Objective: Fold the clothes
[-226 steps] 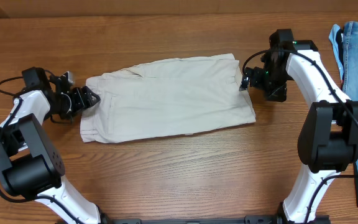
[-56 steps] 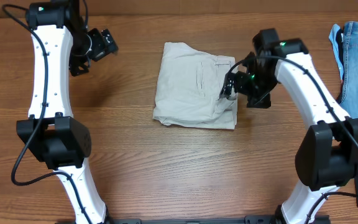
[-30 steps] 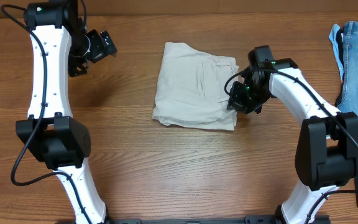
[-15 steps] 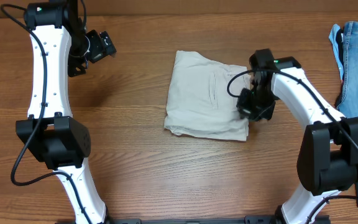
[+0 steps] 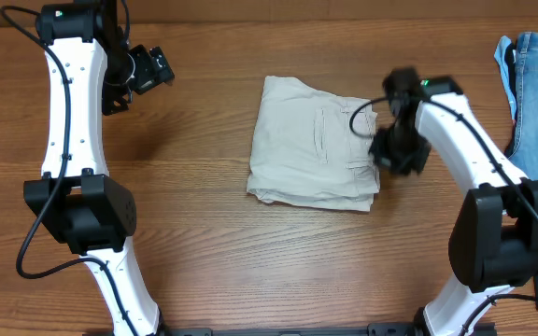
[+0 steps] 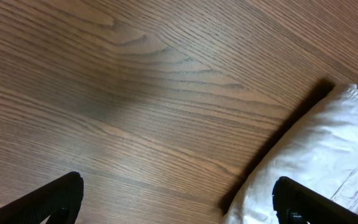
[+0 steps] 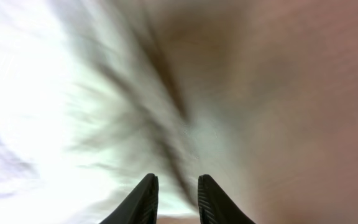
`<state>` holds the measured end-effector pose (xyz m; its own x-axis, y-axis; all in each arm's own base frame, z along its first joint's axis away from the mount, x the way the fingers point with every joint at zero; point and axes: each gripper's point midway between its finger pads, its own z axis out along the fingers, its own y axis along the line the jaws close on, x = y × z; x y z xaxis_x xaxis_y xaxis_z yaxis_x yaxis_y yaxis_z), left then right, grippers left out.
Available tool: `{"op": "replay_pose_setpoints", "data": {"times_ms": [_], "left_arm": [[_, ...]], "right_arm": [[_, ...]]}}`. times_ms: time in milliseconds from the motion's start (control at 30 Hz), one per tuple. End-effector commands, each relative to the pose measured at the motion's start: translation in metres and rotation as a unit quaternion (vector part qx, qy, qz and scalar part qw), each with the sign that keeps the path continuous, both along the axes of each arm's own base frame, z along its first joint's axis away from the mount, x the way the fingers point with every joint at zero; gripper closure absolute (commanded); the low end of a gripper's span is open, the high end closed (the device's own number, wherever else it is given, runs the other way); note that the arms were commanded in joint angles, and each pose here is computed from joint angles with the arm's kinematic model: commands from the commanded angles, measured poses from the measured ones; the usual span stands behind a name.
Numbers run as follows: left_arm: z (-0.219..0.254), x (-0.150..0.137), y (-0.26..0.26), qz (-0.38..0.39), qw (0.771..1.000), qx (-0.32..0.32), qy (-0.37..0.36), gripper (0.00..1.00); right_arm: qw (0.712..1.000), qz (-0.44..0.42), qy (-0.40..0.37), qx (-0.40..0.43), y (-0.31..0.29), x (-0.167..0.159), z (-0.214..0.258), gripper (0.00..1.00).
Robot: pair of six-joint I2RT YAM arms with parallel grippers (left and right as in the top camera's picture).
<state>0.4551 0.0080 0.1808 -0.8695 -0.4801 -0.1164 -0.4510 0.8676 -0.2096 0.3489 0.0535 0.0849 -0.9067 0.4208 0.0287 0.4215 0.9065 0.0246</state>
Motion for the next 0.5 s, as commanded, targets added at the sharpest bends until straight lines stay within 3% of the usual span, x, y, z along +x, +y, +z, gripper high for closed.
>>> {"op": "replay_pose_setpoints", "data": {"times_ms": [0, 200, 333, 467], "left_arm": [[0.009, 0.0, 0.001, -0.011, 1.0, 0.015, -0.012, 0.0], [0.008, -0.001, 0.001, -0.011, 1.0, 0.015, -0.009, 0.0], [0.008, -0.001, 0.001, -0.011, 1.0, 0.015, -0.009, 0.0], [0.008, -0.002, 0.001, -0.011, 1.0, 0.015, -0.008, 0.0]], "right_arm": [[0.985, 0.096, -0.1, 0.105, 0.039, 0.04, 0.036, 0.67], [0.971, 0.115, -0.166, 0.13, 0.053, 0.078, 0.032, 0.66], [0.968, 0.121, -0.175, 0.131, 0.056, 0.099, 0.006, 0.81], [0.962, 0.143, -0.183, 0.144, 0.064, 0.116, -0.023, 0.88]]}}
